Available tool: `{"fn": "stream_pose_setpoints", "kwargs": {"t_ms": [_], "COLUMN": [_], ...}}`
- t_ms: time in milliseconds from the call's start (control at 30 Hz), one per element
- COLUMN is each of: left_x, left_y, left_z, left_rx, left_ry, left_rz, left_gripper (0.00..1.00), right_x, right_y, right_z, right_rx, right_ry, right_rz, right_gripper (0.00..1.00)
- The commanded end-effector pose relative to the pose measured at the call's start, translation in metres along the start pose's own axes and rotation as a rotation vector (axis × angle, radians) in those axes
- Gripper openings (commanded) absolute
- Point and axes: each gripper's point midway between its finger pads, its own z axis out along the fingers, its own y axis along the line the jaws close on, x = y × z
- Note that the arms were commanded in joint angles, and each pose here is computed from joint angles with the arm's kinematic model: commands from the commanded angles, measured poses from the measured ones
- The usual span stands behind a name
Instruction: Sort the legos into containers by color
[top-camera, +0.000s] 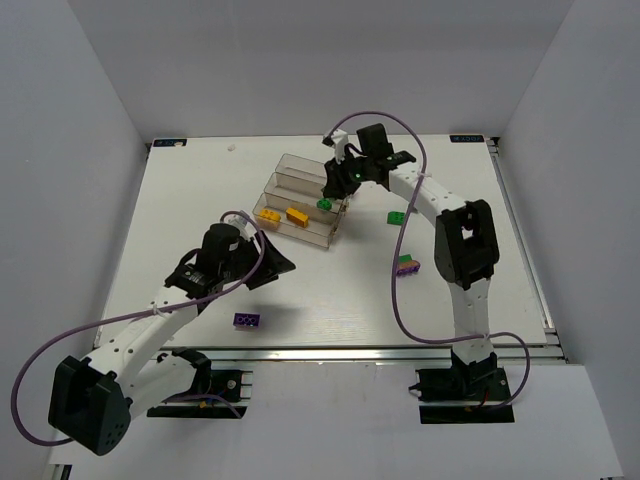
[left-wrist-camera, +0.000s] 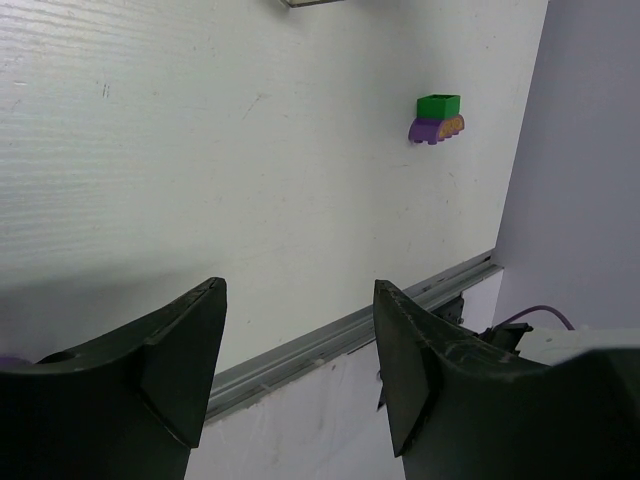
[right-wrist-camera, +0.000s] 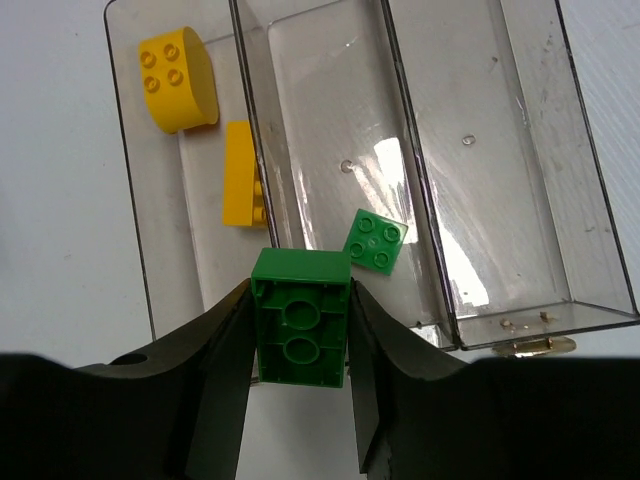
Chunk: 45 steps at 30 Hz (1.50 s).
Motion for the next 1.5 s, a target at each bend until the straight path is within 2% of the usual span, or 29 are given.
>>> {"fn": "stream_pose_setpoints", "kwargs": {"t_ms": [0,33,100,133,167,233,400,467,500,533,567,600,633,667,700,733,767,800,900,1067,1167,1333,1467], "left_x": [-0.001,0.0,-0.002,-0.002,-0.003,-0.003,-0.005,-0.007,-0.008,-0.007,-0.008,-0.008,-0.006,-0.006,-0.004,-0.004,-0.003,-0.003,-0.003,-0.003,-0.003,-0.003,-0.004], "left_y": [-0.001,-0.001,-0.002,-0.002,-0.004,-0.004,-0.008,-0.01,-0.011,-0.01,-0.011,-0.011,-0.009,-0.01,-0.009,-0.009,-0.009,-0.009,-0.01,-0.012,-0.012,-0.012,-0.011], "left_z": [-0.005,-0.005,-0.004,-0.004,-0.003,-0.002,0.002,0.004,0.003,0.004,0.004,0.005,0.005,0.007,0.008,0.01,0.012,0.012,0.013,0.014,0.013,0.011,0.01], "left_rx": [-0.004,-0.004,-0.004,-0.004,-0.001,-0.001,0.013,0.015,0.017,0.018,0.024,0.029,0.028,0.036,0.038,0.043,0.043,0.043,0.046,0.052,0.052,0.047,0.039], "left_ry": [-0.016,-0.014,-0.016,-0.014,-0.016,-0.009,-0.006,-0.006,-0.007,-0.006,-0.011,-0.012,-0.008,-0.01,-0.002,-0.001,0.008,0.011,0.017,0.022,0.022,0.016,0.013], "left_rz": [-0.004,-0.003,-0.003,-0.002,-0.002,0.0,0.007,0.012,0.013,0.011,0.012,0.012,0.008,0.007,0.005,0.007,0.004,0.005,0.008,0.01,0.008,0.001,-0.004], "left_gripper": [0.7,0.7,0.7,0.7,0.7,0.7,0.7,0.7,0.7,0.7,0.7,0.7,0.7,0.7,0.7,0.7,0.7,0.7,0.7,0.7,0.7,0.7,0.7], "right_x": [-0.032,-0.03,-0.023,-0.024,-0.025,-0.031,-0.051,-0.05,-0.061,-0.042,-0.039,-0.037,-0.027,-0.006,0.007,0.018,0.04,0.054,0.088,0.126,0.123,0.117,0.138], "right_y": [0.002,0.004,0.002,0.001,-0.001,-0.002,-0.008,-0.017,-0.026,-0.05,-0.059,-0.075,-0.079,-0.078,-0.088,-0.085,-0.079,-0.084,-0.089,-0.121,-0.141,-0.176,-0.192], "right_z": [0.001,0.005,0.011,0.011,0.011,0.008,-0.014,-0.03,-0.053,-0.065,-0.078,-0.107,-0.115,-0.119,-0.142,-0.145,-0.148,-0.156,-0.168,-0.17,-0.164,-0.159,-0.147], "right_rx": [0.024,0.023,0.038,0.045,0.051,0.06,0.104,0.157,0.225,0.376,0.451,0.537,0.567,0.573,0.606,0.597,0.6,0.619,0.665,0.79,0.818,0.893,0.934], "right_ry": [-0.065,-0.059,-0.041,-0.044,-0.045,-0.061,-0.097,-0.098,-0.123,-0.094,-0.1,-0.12,-0.111,-0.081,-0.073,-0.06,-0.03,-0.024,0.007,0.051,0.041,0.022,0.073], "right_rz": [-0.06,-0.064,-0.07,-0.071,-0.072,-0.081,-0.085,-0.041,-0.03,0.089,0.144,0.199,0.254,0.319,0.38,0.419,0.482,0.525,0.611,0.729,0.741,0.708,0.699], "right_gripper": [0.26,0.36,0.47,0.57,0.6,0.66,0.67,0.63,0.6,0.4,0.25,0.04,0.0,0.0,0.0,0.03,0.15,0.4,0.74,0.79,0.8,0.78,0.73]}}
